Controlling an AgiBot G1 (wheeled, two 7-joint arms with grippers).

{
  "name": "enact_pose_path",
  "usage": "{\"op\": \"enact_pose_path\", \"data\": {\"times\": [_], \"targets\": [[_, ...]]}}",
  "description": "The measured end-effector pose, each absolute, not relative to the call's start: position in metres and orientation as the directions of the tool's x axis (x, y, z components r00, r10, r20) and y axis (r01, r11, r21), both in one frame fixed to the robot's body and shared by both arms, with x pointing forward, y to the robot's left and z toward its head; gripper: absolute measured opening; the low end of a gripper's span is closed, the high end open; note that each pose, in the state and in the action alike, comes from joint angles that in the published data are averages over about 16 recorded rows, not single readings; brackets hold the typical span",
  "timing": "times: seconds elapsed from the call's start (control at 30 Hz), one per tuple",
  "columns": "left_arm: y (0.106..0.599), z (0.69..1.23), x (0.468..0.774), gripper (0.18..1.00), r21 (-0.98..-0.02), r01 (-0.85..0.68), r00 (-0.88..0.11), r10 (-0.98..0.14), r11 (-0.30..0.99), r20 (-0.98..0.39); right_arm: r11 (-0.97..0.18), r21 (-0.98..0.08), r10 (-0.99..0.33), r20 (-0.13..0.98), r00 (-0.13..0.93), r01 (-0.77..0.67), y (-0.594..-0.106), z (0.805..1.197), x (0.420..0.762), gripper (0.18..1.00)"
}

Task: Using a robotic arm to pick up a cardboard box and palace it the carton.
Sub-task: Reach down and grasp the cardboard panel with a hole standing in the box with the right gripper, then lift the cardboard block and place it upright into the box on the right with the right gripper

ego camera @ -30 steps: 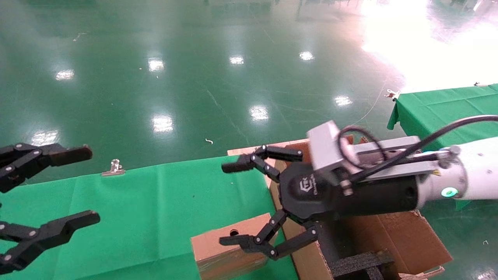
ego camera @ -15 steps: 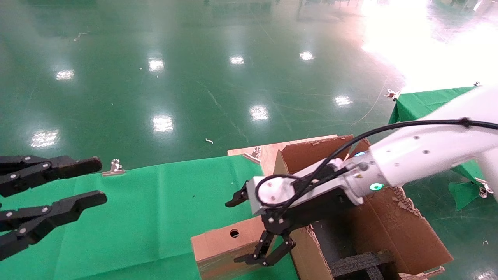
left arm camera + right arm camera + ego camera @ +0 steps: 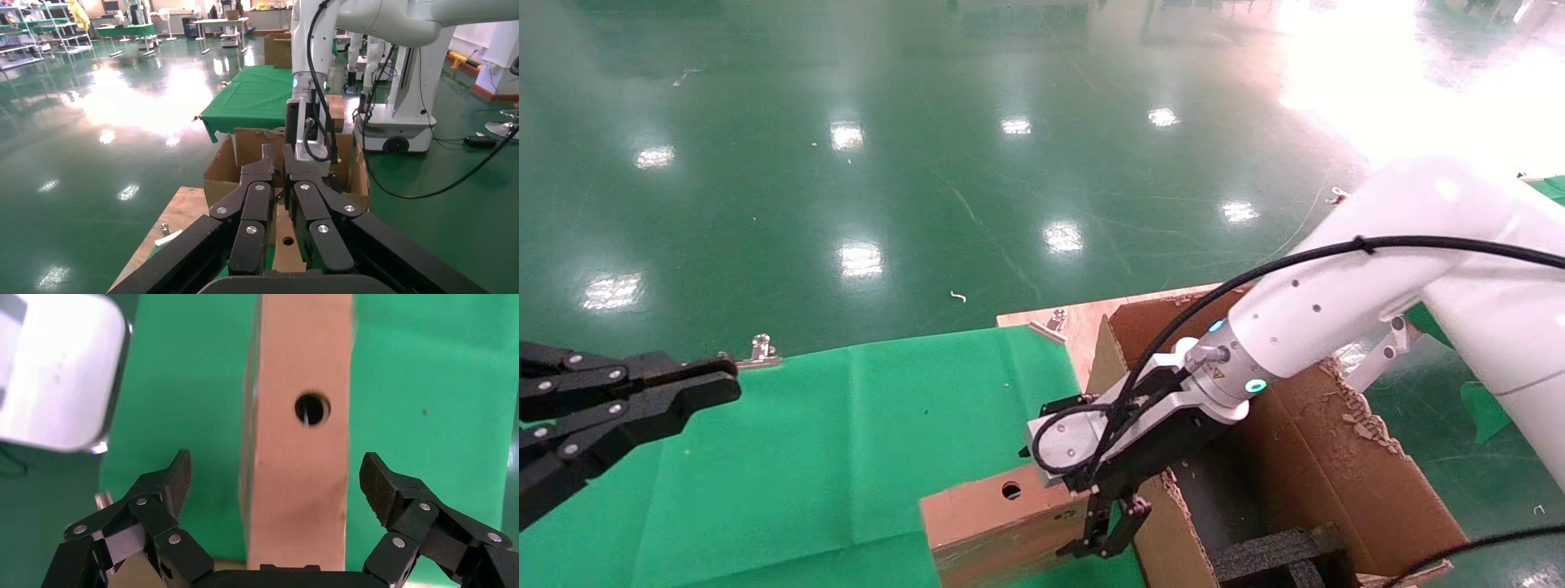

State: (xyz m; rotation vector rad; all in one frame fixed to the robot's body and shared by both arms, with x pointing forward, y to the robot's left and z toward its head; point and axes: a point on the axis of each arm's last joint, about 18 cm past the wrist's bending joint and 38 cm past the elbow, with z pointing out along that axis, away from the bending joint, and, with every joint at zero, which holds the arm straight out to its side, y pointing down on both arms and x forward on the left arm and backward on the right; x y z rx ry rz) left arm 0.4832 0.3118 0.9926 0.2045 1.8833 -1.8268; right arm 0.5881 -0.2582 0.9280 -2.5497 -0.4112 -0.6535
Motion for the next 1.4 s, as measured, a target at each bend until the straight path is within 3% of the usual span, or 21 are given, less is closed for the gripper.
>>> {"op": "enact_pose_path", "data": {"times": [0.23, 0.63, 1.0, 1.4], "targets": [[0.3118, 0.9927, 0.4832, 0.219, -0.892, 0.443, -0.861, -0.235, 0.086, -0.450, -0.860, -0.299, 0.216, 0.520, 0.827, 0.413, -0.2548, 0.9280, 0.5938, 1.000], [0.3119, 0.9927, 0.4832, 0.266, -0.892, 0.443, -0.862, -0.235, 0.086, -0.450, -0.861, -0.285, 0.229, 0.522, 0.822, 0.421, -0.2533, 0.9279, 0.5955, 0.979], [0.3119, 0.9927, 0.4832, 0.458, -0.892, 0.443, -0.861, -0.235, 0.086, -0.450, -0.859, -0.293, 0.224, 0.523, 0.823, 0.420, -0.2534, 0.9282, 0.5948, 0.855], [0.3119, 0.9927, 0.4832, 0.729, -0.892, 0.443, -0.861, -0.235, 0.086, -0.450, -0.858, -0.297, 0.222, 0.523, 0.823, 0.419, -0.2535, 0.9283, 0.5944, 0.601]]}}
